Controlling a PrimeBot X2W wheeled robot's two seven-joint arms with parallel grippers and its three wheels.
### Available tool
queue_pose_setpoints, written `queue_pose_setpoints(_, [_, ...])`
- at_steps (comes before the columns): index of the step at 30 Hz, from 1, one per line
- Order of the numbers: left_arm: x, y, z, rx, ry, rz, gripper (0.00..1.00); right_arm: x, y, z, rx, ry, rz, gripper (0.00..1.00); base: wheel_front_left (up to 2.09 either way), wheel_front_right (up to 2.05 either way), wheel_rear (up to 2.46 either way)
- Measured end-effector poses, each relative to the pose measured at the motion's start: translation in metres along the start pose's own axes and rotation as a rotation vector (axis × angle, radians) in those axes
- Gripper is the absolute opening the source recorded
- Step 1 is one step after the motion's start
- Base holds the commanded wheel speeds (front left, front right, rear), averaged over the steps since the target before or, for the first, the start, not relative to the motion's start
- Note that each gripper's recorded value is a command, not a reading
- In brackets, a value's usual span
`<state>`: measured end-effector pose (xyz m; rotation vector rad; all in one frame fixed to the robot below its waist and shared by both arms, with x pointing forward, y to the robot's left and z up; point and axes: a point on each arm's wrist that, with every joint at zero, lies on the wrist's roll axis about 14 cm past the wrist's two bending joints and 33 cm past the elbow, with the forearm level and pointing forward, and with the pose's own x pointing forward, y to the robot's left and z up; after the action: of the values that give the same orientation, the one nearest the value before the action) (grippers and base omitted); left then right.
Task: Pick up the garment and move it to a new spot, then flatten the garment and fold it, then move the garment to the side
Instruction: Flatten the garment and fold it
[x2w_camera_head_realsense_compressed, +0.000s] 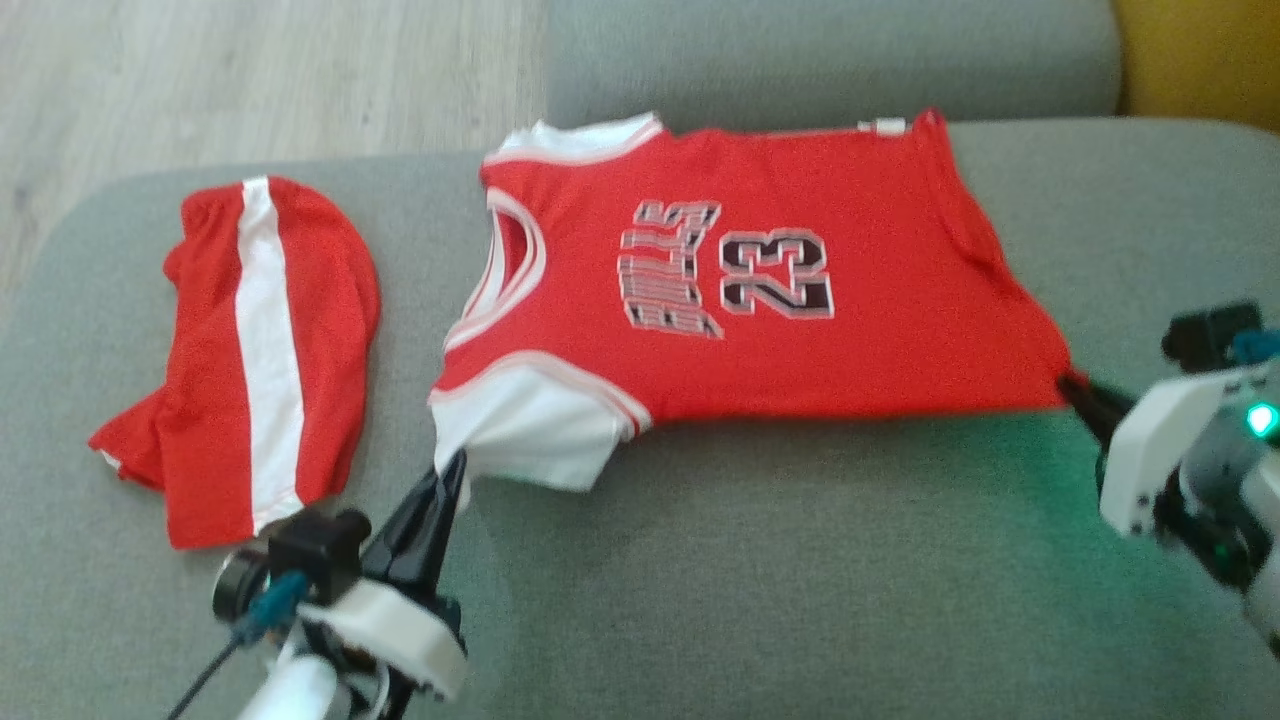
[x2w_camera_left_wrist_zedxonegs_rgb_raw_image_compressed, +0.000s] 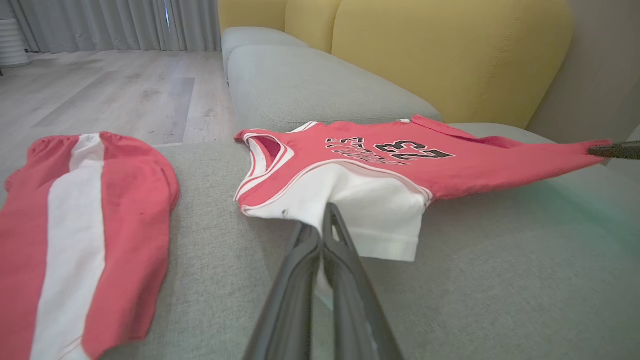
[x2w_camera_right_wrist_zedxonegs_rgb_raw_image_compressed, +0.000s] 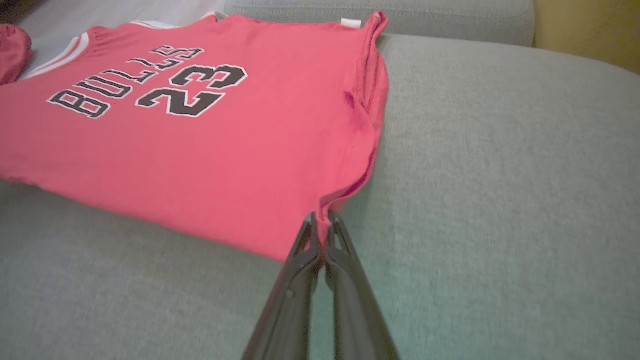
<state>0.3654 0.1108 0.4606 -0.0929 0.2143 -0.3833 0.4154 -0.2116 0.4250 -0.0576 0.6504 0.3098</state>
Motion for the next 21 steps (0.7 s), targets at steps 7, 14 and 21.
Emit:
queue_pose_setpoints(7, [-0.027, -0.018, 0.009, -0.010, 0.000, -0.015, 0.00, -0.024, 0.007, -0.016, -0.007, 0.029, 0.044, 0.00, 0.00, 0.00, 0.00])
queue_pose_setpoints(14, [-0.023, -0.020, 0.014, -0.008, 0.014, -0.028, 0.00, -0.025, 0.004, -0.017, 0.017, 0.022, 0.044, 0.00, 0.00, 0.00, 0.00])
queue_pose_setpoints(21, [0.001, -0.012, 0.021, 0.015, 0.019, -0.040, 0.00, -0.012, -0.006, -0.002, 0.019, 0.015, 0.029, 0.00, 0.00, 0.00, 0.00])
